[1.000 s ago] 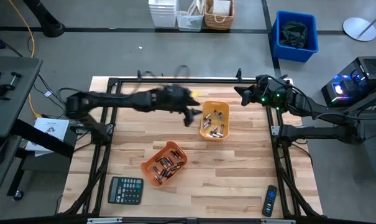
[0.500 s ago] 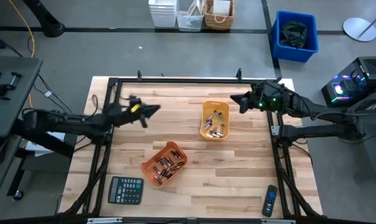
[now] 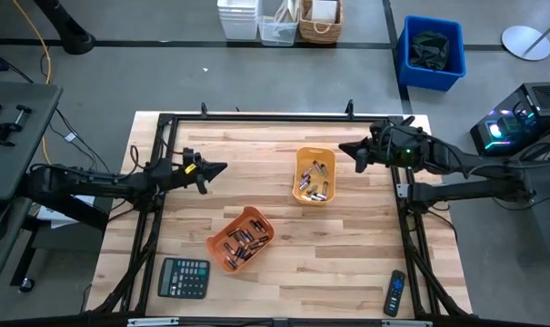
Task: Sort batteries
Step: Return to Home Position
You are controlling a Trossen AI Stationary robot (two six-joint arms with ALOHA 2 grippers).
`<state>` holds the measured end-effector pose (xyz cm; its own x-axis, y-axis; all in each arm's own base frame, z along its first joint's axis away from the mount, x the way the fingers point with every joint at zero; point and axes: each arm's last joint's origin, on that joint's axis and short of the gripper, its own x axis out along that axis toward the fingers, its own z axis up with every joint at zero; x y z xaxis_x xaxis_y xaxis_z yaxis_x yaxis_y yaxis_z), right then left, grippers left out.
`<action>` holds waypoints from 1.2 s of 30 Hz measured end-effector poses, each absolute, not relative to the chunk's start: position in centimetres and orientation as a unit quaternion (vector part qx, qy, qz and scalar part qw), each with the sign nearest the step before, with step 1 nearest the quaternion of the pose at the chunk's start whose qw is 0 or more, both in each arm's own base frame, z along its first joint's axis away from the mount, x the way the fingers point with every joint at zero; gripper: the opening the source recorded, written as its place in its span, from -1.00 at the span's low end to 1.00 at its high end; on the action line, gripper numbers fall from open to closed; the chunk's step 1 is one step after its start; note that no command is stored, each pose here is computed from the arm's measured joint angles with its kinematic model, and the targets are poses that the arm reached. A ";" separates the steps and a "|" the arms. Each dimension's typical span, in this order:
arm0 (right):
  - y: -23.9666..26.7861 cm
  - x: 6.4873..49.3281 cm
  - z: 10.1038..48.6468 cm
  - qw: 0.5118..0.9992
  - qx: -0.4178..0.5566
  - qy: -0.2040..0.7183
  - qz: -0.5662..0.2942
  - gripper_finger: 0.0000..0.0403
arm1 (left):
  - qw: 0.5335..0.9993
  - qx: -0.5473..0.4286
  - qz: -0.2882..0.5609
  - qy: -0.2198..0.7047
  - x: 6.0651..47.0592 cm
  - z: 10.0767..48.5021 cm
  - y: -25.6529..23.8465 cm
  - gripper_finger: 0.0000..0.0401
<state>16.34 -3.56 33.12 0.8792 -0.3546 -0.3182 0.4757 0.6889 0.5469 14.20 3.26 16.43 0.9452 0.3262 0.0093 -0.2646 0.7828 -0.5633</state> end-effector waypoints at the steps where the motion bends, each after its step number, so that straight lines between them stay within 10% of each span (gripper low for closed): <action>1: -3.5 16.1 33.2 0.915 0.321 0.093 -0.225 -1.00 | 0.943 -0.288 0.155 -0.052 14.2 16.4 3.2 -1.00; 17: -1.9 9.2 33.6 0.955 0.211 0.085 -0.191 -1.00 | 0.946 -0.283 0.152 -0.050 14.3 16.4 3.1 -1.00; 36: -1.7 12.0 17.9 0.980 0.199 0.007 -0.030 -1.00 | 0.942 -0.285 0.136 -0.112 11.2 18.3 2.6 -1.00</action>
